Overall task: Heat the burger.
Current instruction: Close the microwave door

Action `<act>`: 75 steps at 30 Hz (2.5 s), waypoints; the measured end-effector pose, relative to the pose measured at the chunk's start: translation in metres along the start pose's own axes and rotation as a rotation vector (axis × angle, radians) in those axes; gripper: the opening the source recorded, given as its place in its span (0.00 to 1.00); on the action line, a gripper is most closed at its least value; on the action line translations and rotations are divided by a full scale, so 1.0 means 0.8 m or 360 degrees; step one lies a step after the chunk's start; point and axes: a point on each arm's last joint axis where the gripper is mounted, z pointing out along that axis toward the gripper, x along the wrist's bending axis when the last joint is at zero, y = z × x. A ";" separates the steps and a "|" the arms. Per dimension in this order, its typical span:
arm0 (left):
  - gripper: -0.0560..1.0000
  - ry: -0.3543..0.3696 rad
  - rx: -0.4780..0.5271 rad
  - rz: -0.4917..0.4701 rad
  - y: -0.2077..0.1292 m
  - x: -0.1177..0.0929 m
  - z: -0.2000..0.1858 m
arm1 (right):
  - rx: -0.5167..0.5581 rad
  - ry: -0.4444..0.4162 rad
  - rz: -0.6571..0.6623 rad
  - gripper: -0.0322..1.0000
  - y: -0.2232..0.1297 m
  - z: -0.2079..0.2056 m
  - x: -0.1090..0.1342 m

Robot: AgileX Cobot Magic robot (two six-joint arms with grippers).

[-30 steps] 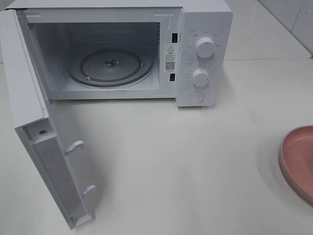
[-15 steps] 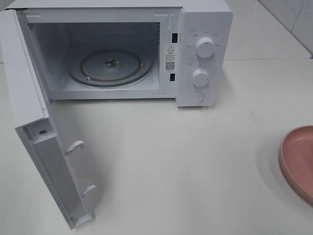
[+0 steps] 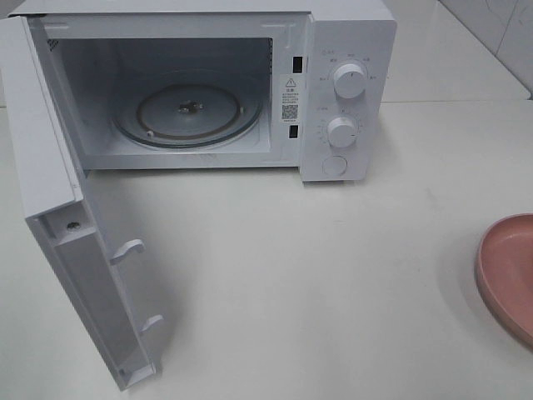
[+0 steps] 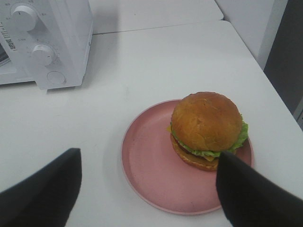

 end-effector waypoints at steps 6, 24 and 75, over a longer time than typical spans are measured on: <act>0.99 0.0000 0.0000 0.0000 0.000 0.000 0.000 | 0.0000 0.0000 0.0000 0.76 0.000 0.000 0.000; 0.99 0.0000 0.0000 0.0000 0.000 0.000 0.000 | -0.0002 0.0000 0.0000 0.76 0.000 0.000 0.000; 0.05 0.0051 0.0022 -0.0048 0.076 0.010 0.078 | -0.0002 0.0000 0.0000 0.76 0.000 0.000 0.000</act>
